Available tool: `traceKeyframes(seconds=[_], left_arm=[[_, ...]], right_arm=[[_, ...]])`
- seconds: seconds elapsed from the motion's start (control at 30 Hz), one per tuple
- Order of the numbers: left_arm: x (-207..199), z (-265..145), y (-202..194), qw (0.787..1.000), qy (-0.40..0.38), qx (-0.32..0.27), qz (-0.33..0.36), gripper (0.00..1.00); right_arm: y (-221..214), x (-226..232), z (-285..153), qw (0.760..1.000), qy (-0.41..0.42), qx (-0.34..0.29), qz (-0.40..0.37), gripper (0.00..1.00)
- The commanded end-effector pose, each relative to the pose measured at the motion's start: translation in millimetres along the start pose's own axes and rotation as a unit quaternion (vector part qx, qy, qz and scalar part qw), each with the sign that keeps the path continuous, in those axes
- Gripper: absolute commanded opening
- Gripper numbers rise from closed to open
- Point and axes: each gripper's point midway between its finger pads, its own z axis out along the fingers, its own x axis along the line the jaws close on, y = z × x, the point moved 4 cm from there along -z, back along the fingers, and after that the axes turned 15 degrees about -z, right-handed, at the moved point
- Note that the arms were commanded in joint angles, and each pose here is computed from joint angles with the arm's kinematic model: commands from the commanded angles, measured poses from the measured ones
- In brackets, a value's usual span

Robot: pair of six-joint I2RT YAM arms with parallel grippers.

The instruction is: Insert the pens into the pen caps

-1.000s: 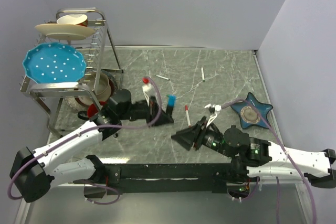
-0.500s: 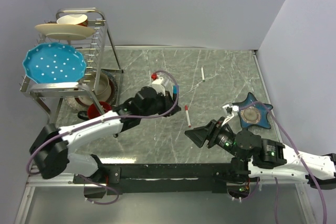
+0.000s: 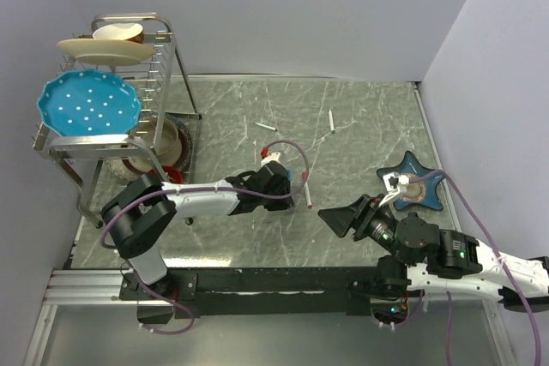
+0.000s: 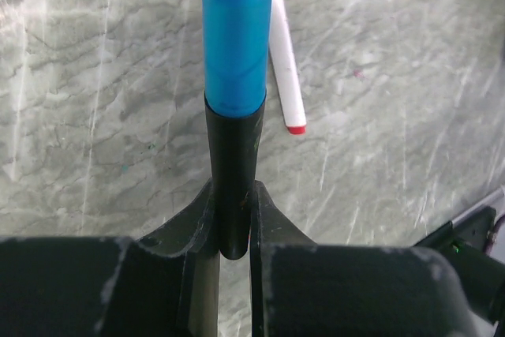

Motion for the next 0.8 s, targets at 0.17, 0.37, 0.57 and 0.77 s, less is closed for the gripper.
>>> traceKeyframes(seconds=[0.17, 0.37, 0.57, 0.77], left_arm=[[1, 12, -11, 0.998, 0.041, -0.002, -0.039, 0.2], [-4, 2, -7, 0.998, 0.047, -0.015, -0.05, 0.39], [-14, -21, 6, 0.996, 0.047, -0.044, -0.055, 0.63], [-28, -56, 18, 0.997, -0.006, -0.067, -0.032, 0.88]], right_arm=[[15, -4, -6, 0.999, -0.019, -0.023, 0.029, 0.78], [19, -2, -7, 0.999, -0.022, -0.023, 0.024, 0.78], [22, -8, -5, 0.998, -0.053, -0.026, 0.004, 0.78], [53, -8, -7, 0.992, -0.086, -0.07, -0.052, 0.71]])
